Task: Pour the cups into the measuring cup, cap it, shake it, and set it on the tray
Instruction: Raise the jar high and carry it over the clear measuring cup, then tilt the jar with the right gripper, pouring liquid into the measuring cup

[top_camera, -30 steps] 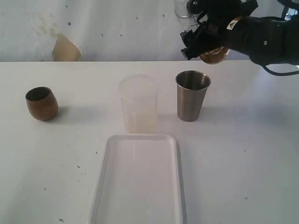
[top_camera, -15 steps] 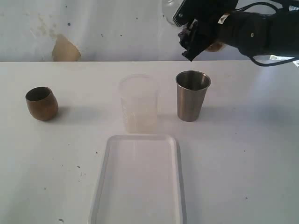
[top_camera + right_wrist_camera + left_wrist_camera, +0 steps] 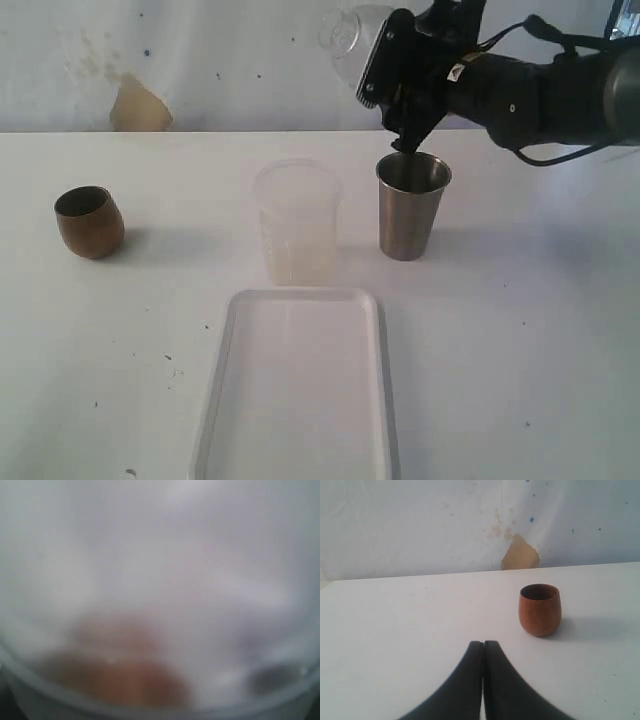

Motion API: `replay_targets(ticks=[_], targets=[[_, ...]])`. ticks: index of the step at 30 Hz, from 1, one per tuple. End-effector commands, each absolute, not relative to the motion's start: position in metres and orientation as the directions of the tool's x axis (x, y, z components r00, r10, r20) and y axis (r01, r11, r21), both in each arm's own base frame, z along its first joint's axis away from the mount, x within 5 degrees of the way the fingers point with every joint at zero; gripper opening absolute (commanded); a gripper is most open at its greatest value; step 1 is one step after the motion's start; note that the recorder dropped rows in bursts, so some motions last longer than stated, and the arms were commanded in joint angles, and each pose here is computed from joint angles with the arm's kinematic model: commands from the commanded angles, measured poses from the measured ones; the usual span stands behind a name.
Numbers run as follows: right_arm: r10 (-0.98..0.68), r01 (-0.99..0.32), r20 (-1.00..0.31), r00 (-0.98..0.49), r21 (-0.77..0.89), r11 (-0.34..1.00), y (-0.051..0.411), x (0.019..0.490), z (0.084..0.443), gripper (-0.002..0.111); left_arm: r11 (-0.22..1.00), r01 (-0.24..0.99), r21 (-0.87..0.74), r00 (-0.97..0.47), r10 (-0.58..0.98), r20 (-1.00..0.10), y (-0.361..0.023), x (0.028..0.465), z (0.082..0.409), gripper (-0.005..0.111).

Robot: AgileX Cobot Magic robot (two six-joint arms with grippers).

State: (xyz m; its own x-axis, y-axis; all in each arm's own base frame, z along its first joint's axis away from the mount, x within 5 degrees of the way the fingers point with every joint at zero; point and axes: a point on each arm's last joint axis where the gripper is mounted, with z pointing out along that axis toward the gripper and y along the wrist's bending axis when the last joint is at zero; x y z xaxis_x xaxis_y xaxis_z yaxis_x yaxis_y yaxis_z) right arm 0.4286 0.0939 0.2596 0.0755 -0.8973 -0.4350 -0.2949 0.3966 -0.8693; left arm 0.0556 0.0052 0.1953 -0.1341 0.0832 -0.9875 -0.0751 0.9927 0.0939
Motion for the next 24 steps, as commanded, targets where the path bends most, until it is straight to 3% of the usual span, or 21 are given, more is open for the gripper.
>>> replay_targets(ticks=[1,11,24], targets=[[-0.939,-0.220,-0.309,0.147,-0.936,0.274,0.0972,0.4322,0.2651,0.000,0.993,-0.074,0.087,-0.121,0.077,-0.990,0.0050,0.0556,0.1948,0.001],[-0.965,-0.116,-0.185,0.187,-0.979,0.166,0.0977,0.4359,0.2666,0.000,0.993,-0.074,0.087,-0.121,0.077,-0.990,0.0050,0.0556,0.1948,0.001],[-0.978,-0.080,-0.055,0.200,-0.996,0.040,0.0983,0.4389,0.2602,0.000,0.993,-0.074,0.087,-0.121,0.077,-0.990,0.0050,0.0556,0.1948,0.001]])
